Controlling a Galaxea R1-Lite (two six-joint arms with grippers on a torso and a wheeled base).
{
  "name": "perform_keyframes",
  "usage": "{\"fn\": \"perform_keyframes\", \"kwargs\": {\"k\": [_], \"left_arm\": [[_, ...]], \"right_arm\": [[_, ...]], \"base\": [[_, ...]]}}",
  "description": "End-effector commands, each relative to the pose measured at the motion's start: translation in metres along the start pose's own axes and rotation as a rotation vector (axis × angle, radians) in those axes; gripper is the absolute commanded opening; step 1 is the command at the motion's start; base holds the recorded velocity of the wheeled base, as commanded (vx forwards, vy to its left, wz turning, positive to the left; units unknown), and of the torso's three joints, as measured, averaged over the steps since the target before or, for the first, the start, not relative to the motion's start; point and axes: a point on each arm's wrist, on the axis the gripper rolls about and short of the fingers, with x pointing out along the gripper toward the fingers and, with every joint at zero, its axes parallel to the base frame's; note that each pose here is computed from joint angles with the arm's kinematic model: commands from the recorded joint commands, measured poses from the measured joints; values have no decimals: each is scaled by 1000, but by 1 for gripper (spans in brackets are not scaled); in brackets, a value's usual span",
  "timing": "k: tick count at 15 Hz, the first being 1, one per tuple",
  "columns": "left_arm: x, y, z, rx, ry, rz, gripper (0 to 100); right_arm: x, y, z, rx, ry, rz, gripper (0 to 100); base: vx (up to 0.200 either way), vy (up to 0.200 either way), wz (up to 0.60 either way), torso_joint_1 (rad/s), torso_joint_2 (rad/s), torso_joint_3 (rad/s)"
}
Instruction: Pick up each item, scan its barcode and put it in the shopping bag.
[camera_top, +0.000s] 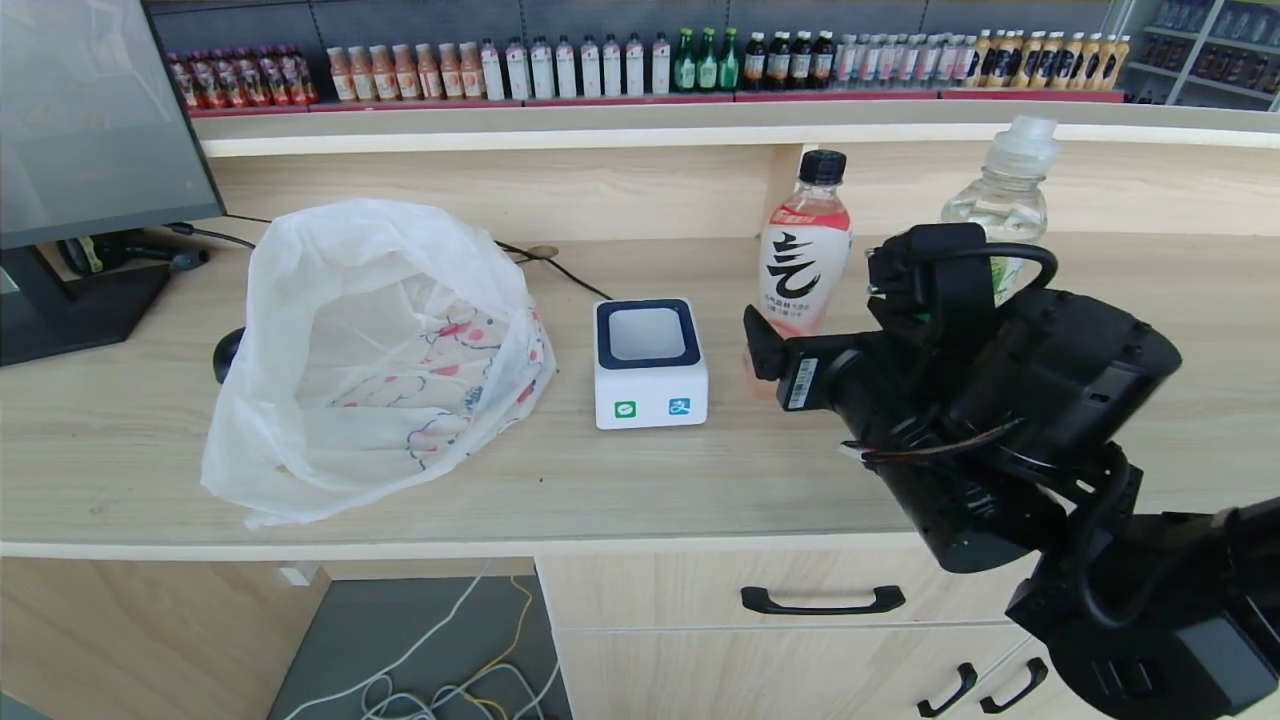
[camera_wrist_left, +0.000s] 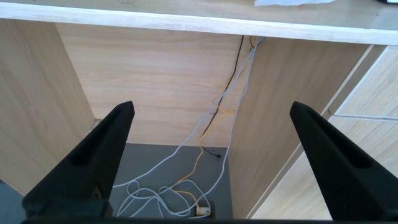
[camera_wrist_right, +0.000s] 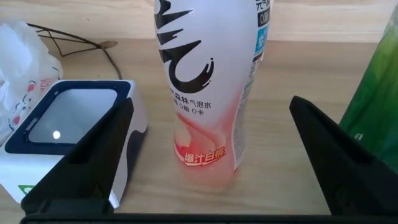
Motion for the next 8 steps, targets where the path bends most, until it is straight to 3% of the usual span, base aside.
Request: {"fn": "perform_keyframes", "kwargs": {"k": [1, 8], "left_arm": [[0, 0, 0, 0, -1, 1, 100], [0, 0, 0, 0, -1, 1, 100]], "right_arm": [[7, 0, -7, -10, 12, -11, 100], [30, 8, -12, -7, -9, -10, 100]], "base": [[0, 0, 0, 0, 0, 0], [0, 0, 0, 0, 0, 0]]}}
